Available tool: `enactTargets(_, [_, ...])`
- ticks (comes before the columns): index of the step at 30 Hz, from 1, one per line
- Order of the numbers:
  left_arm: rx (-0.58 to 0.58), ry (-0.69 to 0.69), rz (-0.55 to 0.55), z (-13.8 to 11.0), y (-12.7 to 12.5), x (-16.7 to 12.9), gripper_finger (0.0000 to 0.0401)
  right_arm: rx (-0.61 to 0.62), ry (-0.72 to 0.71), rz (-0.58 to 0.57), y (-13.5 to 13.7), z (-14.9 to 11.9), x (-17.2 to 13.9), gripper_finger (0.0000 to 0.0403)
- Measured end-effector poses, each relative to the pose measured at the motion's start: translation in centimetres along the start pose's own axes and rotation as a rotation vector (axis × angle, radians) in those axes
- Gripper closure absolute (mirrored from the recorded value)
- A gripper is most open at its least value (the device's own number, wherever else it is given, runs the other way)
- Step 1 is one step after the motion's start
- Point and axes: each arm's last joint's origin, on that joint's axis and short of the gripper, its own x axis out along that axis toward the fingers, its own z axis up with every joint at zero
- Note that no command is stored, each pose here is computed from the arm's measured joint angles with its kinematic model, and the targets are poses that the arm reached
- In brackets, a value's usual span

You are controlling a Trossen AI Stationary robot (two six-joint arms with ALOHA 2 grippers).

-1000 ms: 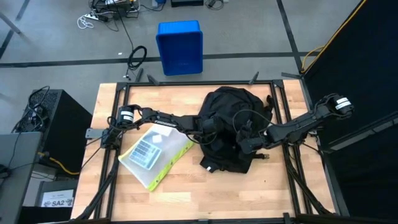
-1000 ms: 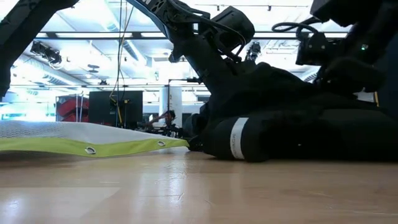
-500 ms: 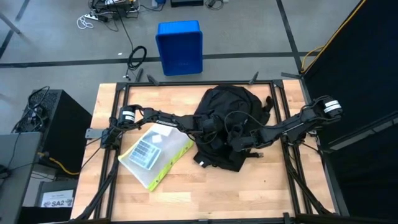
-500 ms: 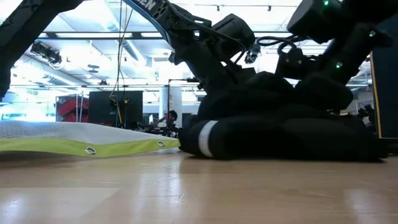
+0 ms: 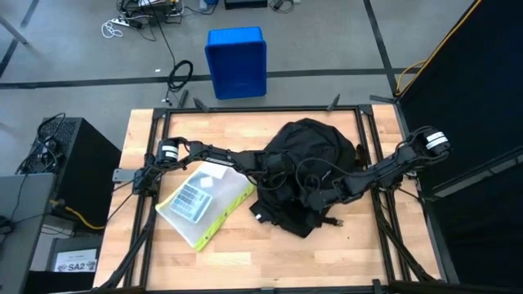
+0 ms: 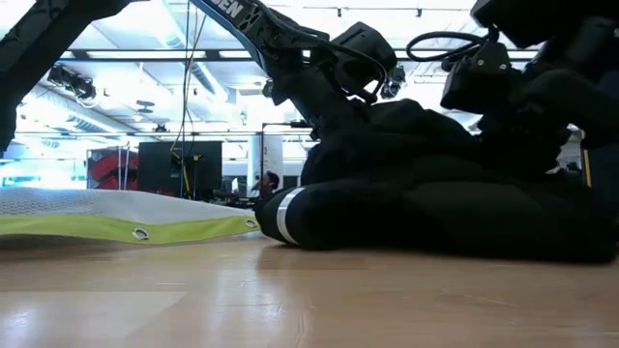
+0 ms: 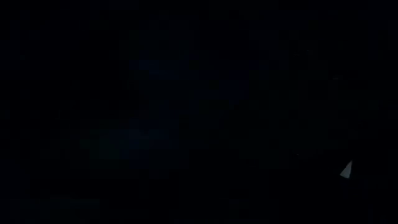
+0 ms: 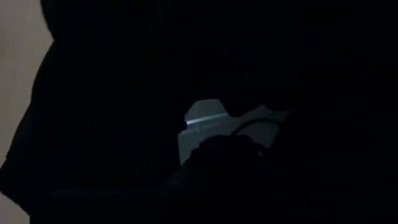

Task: Unpack backpack
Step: Remove the blue cellphone from the black backpack

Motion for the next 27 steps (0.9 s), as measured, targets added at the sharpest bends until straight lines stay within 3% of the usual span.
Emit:
enactTargets(8, [-0.016,0.091,-0.025,-0.4,0.3,-0.5,0.0219,-0.017,-0.013,0.01,0.2,0.1,0.0,0.0382])
enactTargets(17, [-0.018,0.103,-0.054,-0.4,-0.4,-1.4,0.0219,-0.019,-0.014,0.0,0.2,0.1,0.0,0.0382])
enactTargets(23, [0.074,0.021,0.126,-1.6,-4.4,-2.7,0.0219,-0.019,-0.016,-0.011,0.1,0.1,0.0,0.0382])
enactTargets(27, [0.137,-0.107,0.205,-3.3,-7.9,-2.5,0.0219,-0.019,-0.017,-0.015,0.1,0.1,0.0,0.0382])
